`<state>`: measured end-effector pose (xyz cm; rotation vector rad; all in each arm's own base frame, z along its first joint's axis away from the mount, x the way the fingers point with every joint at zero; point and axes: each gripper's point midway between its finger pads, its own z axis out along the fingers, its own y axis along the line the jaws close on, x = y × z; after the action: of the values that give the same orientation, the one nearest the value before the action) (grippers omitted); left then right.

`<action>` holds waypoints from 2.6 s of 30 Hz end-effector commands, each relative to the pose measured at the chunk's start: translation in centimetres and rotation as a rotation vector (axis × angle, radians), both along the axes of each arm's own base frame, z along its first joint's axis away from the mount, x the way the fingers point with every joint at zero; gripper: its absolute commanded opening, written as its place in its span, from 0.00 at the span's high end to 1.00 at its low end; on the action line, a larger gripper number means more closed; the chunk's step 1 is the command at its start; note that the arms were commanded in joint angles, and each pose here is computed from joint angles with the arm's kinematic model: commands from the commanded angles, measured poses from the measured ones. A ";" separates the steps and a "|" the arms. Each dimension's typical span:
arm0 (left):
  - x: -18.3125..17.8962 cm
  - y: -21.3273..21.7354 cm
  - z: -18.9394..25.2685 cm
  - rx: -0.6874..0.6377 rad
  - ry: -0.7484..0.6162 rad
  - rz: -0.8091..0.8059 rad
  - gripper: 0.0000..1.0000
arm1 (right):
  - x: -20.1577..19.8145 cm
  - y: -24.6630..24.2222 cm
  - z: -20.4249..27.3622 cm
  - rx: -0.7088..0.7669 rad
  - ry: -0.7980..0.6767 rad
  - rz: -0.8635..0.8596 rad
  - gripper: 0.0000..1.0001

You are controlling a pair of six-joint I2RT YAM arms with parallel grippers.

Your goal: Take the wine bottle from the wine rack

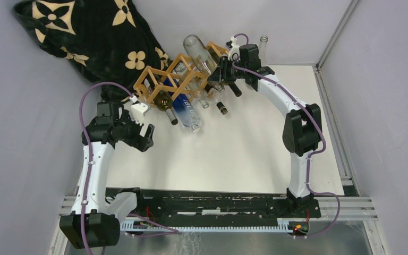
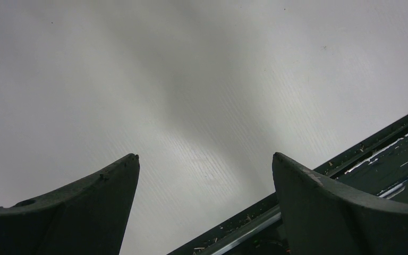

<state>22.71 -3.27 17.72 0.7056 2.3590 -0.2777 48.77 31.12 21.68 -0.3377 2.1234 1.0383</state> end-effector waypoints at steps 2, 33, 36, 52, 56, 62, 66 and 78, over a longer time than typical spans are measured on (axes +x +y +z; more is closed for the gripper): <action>0.9 -0.2 2.3 0.014 -0.096 -0.053 0.00 | -0.3 2.0 4.0 0.127 -0.083 0.056 0.80; 1.8 -0.7 3.8 0.011 -0.149 -0.123 0.00 | -12.1 -4.4 16.2 0.578 -0.294 0.057 1.00; 1.7 -0.9 4.2 0.007 -0.152 -0.137 0.00 | -13.5 -4.7 17.2 0.670 -0.284 0.091 1.00; 0.7 -4.4 8.7 -0.015 -0.437 -0.463 0.00 | -20.9 -6.7 18.2 0.605 -0.349 0.131 1.00; 0.2 -5.4 9.9 -0.008 -0.552 -0.555 0.00 | -23.6 -6.2 17.1 0.553 -0.328 0.175 1.00; 1.0 -5.3 11.9 0.099 -0.713 -0.641 0.00 | -27.3 -3.7 14.7 0.407 -0.290 0.254 1.00; 1.0 -5.6 12.4 0.176 -0.803 -0.740 0.00 | -29.3 -2.5 13.6 0.348 -0.273 0.304 1.00; -2.7 -5.5 7.0 0.248 -0.659 -0.963 0.00 | -33.1 2.7 11.4 0.251 -0.200 0.487 1.00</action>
<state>22.55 -8.49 27.44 1.5600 1.3303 -0.0570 14.96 30.26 22.47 -0.6308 2.2457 1.3804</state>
